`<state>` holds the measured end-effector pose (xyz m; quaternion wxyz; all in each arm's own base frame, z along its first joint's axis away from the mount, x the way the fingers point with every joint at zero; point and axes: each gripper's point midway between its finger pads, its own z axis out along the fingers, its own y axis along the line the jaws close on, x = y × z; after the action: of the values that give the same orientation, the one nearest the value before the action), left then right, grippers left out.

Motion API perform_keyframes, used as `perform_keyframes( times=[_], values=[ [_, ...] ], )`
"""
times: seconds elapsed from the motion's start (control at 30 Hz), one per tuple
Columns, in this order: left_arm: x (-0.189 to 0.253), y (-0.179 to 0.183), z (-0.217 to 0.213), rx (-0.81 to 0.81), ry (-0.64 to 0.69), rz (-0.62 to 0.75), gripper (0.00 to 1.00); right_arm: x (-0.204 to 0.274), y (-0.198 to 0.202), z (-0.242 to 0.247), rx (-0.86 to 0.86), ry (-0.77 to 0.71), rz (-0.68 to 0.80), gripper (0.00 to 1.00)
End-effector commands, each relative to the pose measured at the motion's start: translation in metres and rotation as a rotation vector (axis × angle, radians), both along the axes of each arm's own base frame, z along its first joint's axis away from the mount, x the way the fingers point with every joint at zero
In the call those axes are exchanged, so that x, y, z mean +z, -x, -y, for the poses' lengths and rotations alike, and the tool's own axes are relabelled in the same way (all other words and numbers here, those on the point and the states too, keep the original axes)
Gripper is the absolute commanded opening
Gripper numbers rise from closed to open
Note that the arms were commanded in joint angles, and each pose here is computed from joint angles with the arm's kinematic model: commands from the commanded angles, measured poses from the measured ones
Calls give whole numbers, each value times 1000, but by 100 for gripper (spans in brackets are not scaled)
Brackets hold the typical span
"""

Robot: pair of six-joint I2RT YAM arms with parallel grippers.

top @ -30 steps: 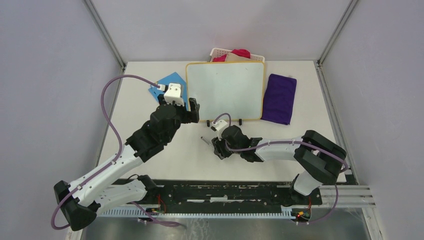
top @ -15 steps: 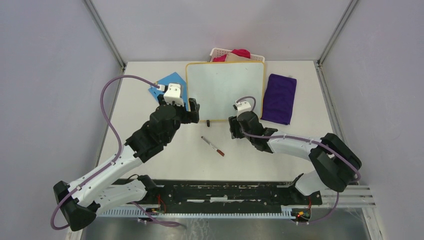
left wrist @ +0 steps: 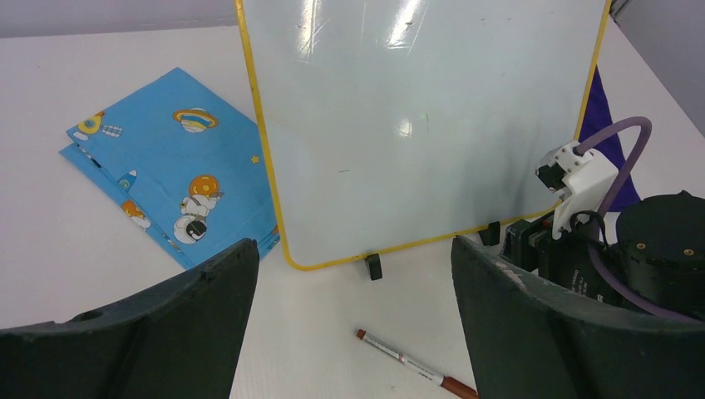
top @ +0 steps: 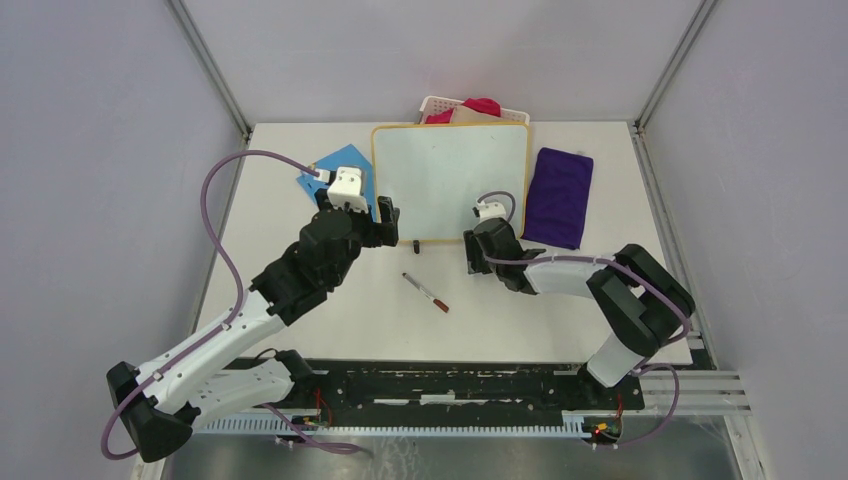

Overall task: Write a sentence on the whiteboard
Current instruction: Move the whiteboard to the center of the board.

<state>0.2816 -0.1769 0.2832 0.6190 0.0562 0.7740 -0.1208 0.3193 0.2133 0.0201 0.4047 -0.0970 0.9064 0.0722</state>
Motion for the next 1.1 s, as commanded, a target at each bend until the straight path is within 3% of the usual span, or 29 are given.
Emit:
perform_keyframes(
  times=[0.0, 0.23, 0.5, 0.63, 1.07],
  values=[
    [13, -3, -4, 19, -7, 49, 91, 25, -32, -10, -52, -58, 93, 61],
    [9, -4, -3, 22, -17, 43, 91, 23, -48, -11, -67, -64, 99, 55],
    [7, -5, -3, 23, -22, 38, 91, 11, -45, -8, -63, -45, 80, 27],
    [7, -5, -2, 20, -21, 37, 91, 6, -35, 0, -61, -34, 73, 19],
    [7, -5, -1, 17, -17, 34, 91, -3, 7, 29, -51, -22, 46, 9]
  ],
)
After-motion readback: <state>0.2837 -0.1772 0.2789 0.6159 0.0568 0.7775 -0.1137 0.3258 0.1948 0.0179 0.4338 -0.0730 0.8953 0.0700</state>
